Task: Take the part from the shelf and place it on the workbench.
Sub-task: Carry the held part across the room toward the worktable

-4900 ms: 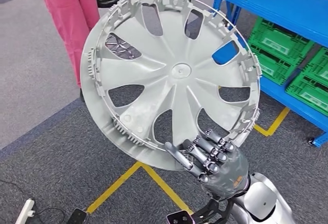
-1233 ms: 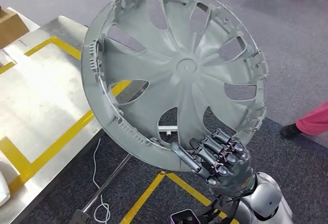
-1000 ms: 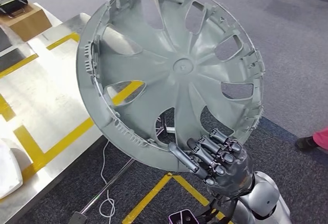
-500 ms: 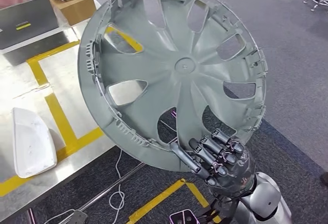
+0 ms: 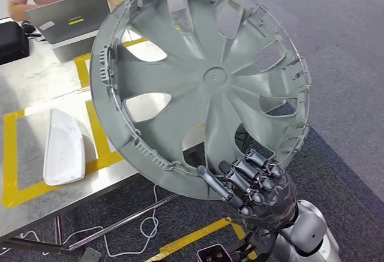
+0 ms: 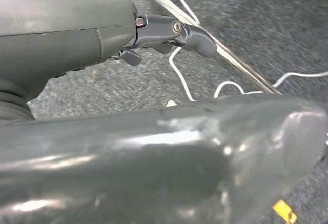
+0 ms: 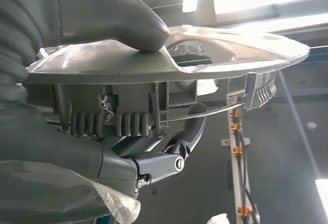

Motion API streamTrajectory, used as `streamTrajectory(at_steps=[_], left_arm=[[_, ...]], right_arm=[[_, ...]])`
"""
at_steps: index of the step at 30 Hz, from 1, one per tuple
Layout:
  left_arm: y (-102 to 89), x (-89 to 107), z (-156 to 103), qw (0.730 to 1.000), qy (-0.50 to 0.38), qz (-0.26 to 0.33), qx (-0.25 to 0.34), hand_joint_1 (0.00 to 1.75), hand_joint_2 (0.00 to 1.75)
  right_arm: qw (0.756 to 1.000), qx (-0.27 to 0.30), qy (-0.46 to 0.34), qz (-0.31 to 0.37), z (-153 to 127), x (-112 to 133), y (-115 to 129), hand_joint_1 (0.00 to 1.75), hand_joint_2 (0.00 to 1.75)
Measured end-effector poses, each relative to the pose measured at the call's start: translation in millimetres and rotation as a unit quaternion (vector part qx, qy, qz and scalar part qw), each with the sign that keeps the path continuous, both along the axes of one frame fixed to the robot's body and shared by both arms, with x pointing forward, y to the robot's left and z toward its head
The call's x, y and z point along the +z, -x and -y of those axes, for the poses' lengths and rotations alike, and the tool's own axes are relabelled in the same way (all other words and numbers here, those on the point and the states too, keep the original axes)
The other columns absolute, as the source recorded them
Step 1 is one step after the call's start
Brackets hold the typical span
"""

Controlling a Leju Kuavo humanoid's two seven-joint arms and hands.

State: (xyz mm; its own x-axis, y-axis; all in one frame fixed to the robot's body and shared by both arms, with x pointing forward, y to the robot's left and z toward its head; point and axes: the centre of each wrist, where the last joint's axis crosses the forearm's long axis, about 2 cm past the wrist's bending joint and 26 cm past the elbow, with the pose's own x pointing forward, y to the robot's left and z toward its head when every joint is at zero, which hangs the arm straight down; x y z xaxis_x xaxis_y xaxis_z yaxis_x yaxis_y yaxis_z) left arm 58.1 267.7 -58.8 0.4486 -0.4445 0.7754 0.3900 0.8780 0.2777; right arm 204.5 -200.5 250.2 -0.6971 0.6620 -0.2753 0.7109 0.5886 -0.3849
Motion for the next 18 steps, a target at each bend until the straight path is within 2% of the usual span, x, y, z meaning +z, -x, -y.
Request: streamTrajectory(at_steps=[18], left_arm=[[1.2,-0.2,-1.2,1.0,-0.004,-0.003,0.002,0.0,0.0]], right_arm=[[1.0,-0.004,-0.006,-0.003,-1.2,1.1,-0.3,1.75,1.75]])
